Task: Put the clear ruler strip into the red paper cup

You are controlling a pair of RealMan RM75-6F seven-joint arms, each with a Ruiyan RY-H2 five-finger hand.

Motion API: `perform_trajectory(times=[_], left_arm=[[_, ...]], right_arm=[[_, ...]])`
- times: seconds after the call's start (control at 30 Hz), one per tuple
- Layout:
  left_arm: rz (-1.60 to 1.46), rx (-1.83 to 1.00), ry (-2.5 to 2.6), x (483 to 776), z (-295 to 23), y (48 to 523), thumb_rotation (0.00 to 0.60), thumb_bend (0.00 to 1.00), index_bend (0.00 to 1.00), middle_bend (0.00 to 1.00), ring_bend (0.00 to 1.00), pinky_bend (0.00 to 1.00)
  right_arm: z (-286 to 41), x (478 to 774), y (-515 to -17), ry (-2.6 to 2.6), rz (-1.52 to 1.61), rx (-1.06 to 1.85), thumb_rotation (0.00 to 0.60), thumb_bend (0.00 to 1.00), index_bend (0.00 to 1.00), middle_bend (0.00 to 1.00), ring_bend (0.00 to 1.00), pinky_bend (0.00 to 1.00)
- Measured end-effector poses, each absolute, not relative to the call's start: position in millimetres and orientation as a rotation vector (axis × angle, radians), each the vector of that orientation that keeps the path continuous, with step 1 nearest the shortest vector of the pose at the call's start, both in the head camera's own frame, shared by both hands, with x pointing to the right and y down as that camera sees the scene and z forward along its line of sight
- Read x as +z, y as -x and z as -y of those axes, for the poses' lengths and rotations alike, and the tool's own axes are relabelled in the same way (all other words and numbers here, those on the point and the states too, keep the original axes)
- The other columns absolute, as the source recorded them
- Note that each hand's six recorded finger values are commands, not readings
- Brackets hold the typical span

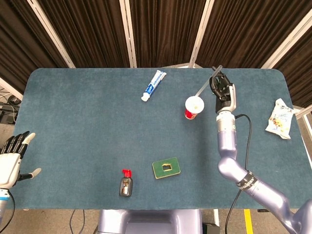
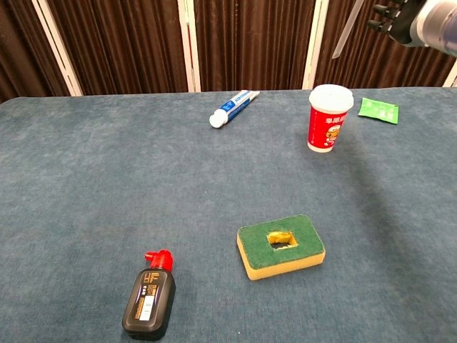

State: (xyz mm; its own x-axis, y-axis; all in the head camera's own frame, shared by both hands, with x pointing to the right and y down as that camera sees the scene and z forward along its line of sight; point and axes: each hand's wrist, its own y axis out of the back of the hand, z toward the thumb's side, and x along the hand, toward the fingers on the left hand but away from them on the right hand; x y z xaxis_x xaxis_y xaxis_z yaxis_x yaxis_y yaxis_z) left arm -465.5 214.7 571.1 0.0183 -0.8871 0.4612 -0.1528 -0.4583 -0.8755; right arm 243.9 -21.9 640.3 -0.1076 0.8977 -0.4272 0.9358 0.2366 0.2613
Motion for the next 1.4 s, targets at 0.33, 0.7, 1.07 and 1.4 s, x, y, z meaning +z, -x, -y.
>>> perform_trajectory(times=[0.33, 0.7, 1.07, 1.4], left_arm=[[-1.071, -1.497, 1.672, 571.0, -215.4, 465.5, 0.600, 0.03, 0.03, 0.00, 0.00, 0.00], [-1.069, -1.503, 1.665, 571.5, -215.4, 465.6, 0.600, 0.03, 0.03, 0.00, 0.00, 0.00], [-1.068, -1.504, 1.666, 571.5, -215.5, 465.7, 0.600, 0.03, 0.03, 0.00, 0.00, 0.00], [-1.067, -1.509, 1.665, 572.2, -215.6, 466.0, 0.600, 0.03, 0.03, 0.00, 0.00, 0.00]], right_arm=[[7.4, 659.0, -245.7, -1.705, -2.046, -0.136, 0.600, 0.43, 0.62, 0.22, 0.00, 0.00], [2.7, 672.5, -249.7, -1.682, -2.055, -0.151, 0.600, 0.43, 0.62, 0.22, 0.00, 0.00], [-2.6, 681.8, -253.1, -1.658, -2.053, -0.172, 0.600, 0.43, 0.62, 0.22, 0.00, 0.00], [-7.1, 694.2, -257.8, -1.636, -2.046, -0.201, 0.600, 0.43, 0.62, 0.22, 0.00, 0.00]])
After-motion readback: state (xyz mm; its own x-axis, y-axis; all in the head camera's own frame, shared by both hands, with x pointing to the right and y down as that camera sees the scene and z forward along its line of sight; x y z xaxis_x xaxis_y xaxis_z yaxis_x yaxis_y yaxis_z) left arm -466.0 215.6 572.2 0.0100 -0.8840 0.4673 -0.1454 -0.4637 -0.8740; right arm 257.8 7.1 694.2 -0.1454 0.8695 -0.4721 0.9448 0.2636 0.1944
